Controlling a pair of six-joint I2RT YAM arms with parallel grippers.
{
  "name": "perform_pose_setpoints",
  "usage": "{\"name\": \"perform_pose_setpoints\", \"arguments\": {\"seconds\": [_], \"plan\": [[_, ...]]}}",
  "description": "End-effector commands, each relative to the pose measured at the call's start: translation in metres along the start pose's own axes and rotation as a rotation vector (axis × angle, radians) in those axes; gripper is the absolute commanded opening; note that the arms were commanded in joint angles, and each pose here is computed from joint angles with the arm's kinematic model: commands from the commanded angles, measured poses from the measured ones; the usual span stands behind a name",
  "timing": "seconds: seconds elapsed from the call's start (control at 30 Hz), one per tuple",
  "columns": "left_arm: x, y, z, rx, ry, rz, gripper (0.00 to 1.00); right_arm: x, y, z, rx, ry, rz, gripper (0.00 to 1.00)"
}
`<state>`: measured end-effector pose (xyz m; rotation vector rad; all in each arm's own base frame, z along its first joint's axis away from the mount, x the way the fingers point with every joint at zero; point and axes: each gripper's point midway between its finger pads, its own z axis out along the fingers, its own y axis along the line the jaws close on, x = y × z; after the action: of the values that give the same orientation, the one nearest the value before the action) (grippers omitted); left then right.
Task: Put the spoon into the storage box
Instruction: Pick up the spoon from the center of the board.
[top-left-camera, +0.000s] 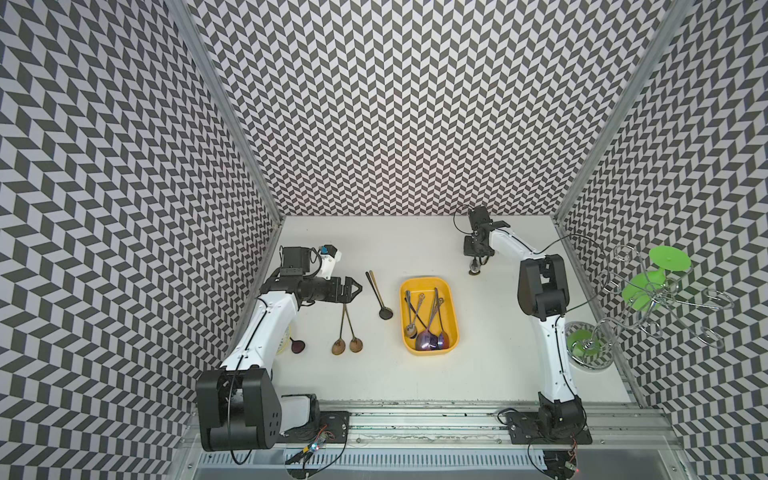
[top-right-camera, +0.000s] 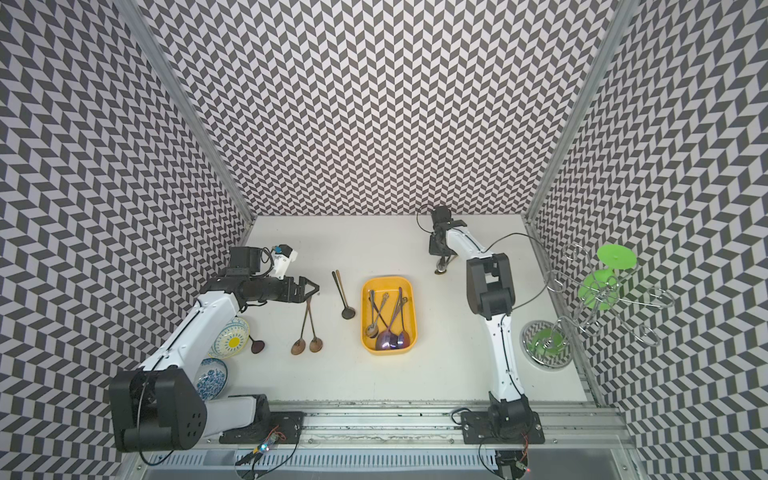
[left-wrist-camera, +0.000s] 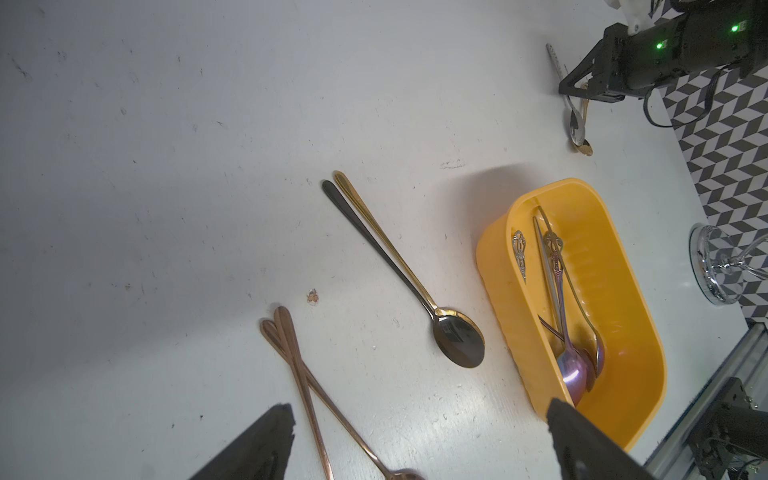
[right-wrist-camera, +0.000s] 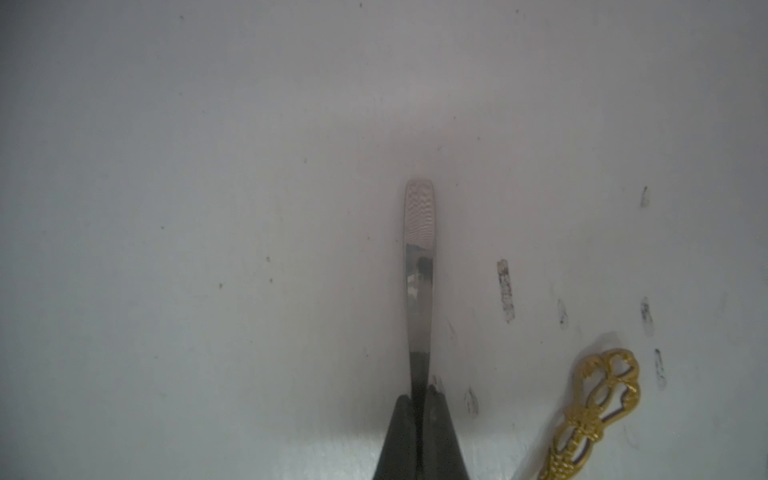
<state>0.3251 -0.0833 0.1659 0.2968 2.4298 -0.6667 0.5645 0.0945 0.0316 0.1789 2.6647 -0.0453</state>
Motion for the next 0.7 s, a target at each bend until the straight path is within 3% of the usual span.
{"name": "perform_pose_setpoints", "arguments": {"seconds": [0.0,0.4,0.67], "plan": [[-0.009,0.001,-0.003,-0.004,-0.021,0.016,0.99,0.002,0.003,-0.029,-0.037,0.005,-0.007,0.0],[-0.011,0.003,-0.004,-0.016,-0.004,0.078,0.99,0.025,0.018,-0.091,-0.13,-0.002,-0.025,0.0],[0.006,0.007,0.0,-0.076,0.097,0.21,0.99,0.061,0.036,-0.131,-0.222,0.001,-0.052,0.0]]}}
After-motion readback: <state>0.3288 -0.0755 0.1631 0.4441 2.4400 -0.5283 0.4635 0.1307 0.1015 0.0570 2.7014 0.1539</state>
